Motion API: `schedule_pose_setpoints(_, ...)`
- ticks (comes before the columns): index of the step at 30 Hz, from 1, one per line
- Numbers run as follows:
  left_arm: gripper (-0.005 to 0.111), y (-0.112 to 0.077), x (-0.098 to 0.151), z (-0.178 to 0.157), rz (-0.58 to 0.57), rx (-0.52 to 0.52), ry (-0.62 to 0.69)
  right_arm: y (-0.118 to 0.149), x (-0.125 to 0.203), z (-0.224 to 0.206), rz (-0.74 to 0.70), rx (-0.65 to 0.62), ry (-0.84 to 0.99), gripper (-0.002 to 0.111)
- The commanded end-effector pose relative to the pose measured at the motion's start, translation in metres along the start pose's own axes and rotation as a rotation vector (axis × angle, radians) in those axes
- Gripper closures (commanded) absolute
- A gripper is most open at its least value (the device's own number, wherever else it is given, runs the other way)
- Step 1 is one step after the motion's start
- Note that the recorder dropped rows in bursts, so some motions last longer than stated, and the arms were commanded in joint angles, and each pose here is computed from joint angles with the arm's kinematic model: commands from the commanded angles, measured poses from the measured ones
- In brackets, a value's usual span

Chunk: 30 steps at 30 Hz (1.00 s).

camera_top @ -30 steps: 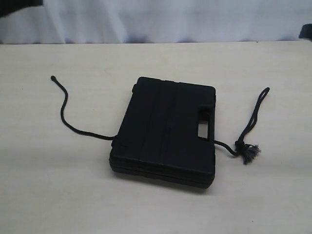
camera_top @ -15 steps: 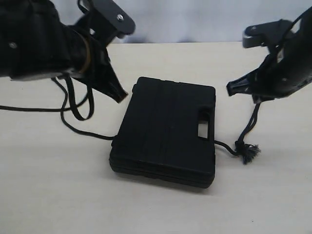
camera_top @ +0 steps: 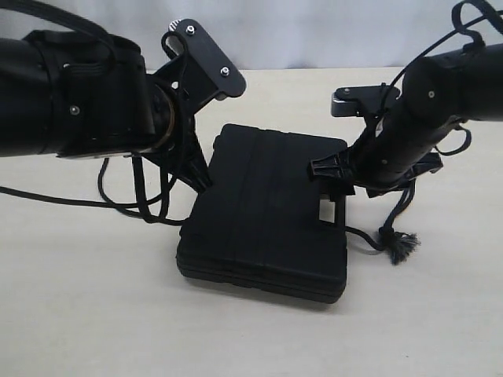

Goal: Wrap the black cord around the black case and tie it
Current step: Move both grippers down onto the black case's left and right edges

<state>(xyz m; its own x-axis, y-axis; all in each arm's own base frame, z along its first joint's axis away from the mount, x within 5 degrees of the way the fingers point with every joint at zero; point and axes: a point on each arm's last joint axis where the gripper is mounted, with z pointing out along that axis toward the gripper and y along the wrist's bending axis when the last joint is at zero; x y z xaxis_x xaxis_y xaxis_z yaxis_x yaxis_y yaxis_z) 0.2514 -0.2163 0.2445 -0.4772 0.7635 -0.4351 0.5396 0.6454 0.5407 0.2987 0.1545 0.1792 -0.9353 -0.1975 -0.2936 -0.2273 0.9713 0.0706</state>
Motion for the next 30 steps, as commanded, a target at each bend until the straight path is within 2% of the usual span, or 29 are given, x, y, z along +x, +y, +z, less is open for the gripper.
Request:
schedule_pose_setpoints(1, 0.087, 0.002, 0.001, -0.001, 0.001, -0.018, 0.027, 0.003, -0.003, 0.009, 0.000, -0.013, -0.018, 0.052)
schedule_pose_setpoints(4, 0.075, 0.001, 0.003, -0.001, -0.028, -0.010, 0.046, 0.003, -0.004, 0.016, 0.015, -0.014, -0.019, 0.052)
schedule_pose_setpoints(6, 0.073, 0.000, 0.004, -0.001, -0.036, -0.005, 0.055, 0.004, -0.004, 0.022, 0.026, -0.020, -0.015, 0.052)
schedule_pose_setpoints(11, 0.073, -0.004, 0.003, -0.001, -0.063, 0.036, 0.049, 0.003, -0.003, 0.035, 0.028, -0.016, 0.004, 0.052)
schedule_pose_setpoints(23, 0.073, -0.010, -0.008, -0.002, -0.075, 0.110, -0.066, 0.003, -0.002, 0.056, 0.057, -0.013, 0.015, 0.053)
schedule_pose_setpoints(24, 0.073, -0.010, -0.008, -0.002, -0.076, 0.114, -0.071, 0.003, -0.002, 0.057, 0.057, -0.012, 0.017, 0.056)
schedule_pose_setpoints(25, 0.073, -0.011, -0.009, -0.002, -0.077, 0.118, -0.076, 0.003, -0.002, 0.057, 0.057, -0.012, 0.017, 0.067)
schedule_pose_setpoints(28, 0.073, -0.011, -0.009, -0.002, -0.077, 0.119, -0.078, 0.005, -0.001, 0.057, 0.087, -0.027, 0.021, 0.092)
schedule_pose_setpoints(30, 0.073, -0.010, -0.009, -0.002, -0.073, 0.114, -0.080, 0.006, -0.002, 0.055, 0.108, -0.040, 0.016, 0.104)
